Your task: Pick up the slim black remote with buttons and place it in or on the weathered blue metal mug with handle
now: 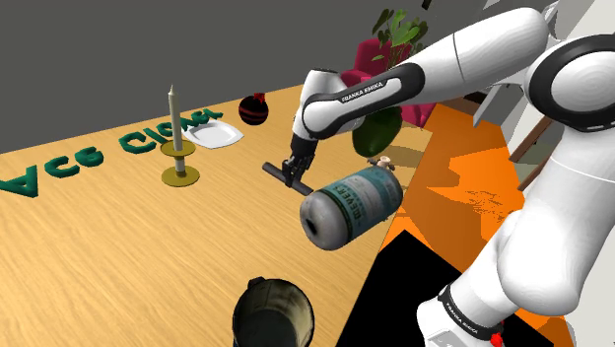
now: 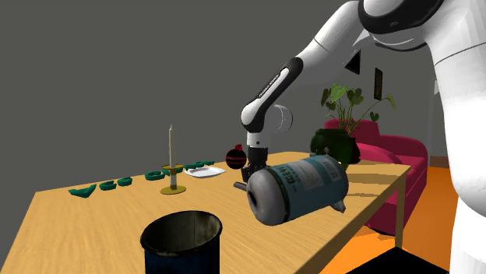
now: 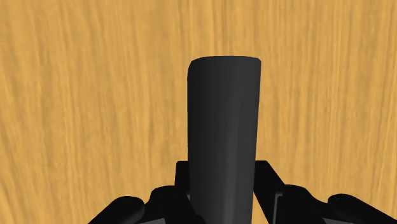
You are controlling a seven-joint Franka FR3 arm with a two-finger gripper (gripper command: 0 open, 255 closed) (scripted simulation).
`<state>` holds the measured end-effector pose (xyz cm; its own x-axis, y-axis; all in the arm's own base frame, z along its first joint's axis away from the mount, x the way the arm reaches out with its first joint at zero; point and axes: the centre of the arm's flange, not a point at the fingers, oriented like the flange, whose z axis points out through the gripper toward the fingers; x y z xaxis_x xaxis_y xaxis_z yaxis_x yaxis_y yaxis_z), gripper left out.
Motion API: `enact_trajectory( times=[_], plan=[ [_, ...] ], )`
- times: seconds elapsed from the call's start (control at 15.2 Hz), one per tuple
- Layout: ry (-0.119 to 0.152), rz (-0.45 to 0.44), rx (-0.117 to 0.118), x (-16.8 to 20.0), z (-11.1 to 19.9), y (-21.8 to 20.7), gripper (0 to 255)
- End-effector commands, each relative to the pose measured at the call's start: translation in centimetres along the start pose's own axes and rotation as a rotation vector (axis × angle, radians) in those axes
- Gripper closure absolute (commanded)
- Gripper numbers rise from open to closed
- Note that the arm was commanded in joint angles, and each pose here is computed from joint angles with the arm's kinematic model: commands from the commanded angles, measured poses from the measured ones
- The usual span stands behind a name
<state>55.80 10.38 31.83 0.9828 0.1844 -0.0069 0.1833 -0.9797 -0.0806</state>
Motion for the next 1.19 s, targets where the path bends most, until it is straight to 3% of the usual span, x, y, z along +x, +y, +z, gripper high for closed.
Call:
enact_trajectory(
  times=[0.0,1.12],
  plan=[
    [-0.003,-0.001,0.001,0.0,-0.7,-0.2,255],
    [-0.003,-0.001,0.001,-0.1,-9.6,-0.9,255]
  ],
)
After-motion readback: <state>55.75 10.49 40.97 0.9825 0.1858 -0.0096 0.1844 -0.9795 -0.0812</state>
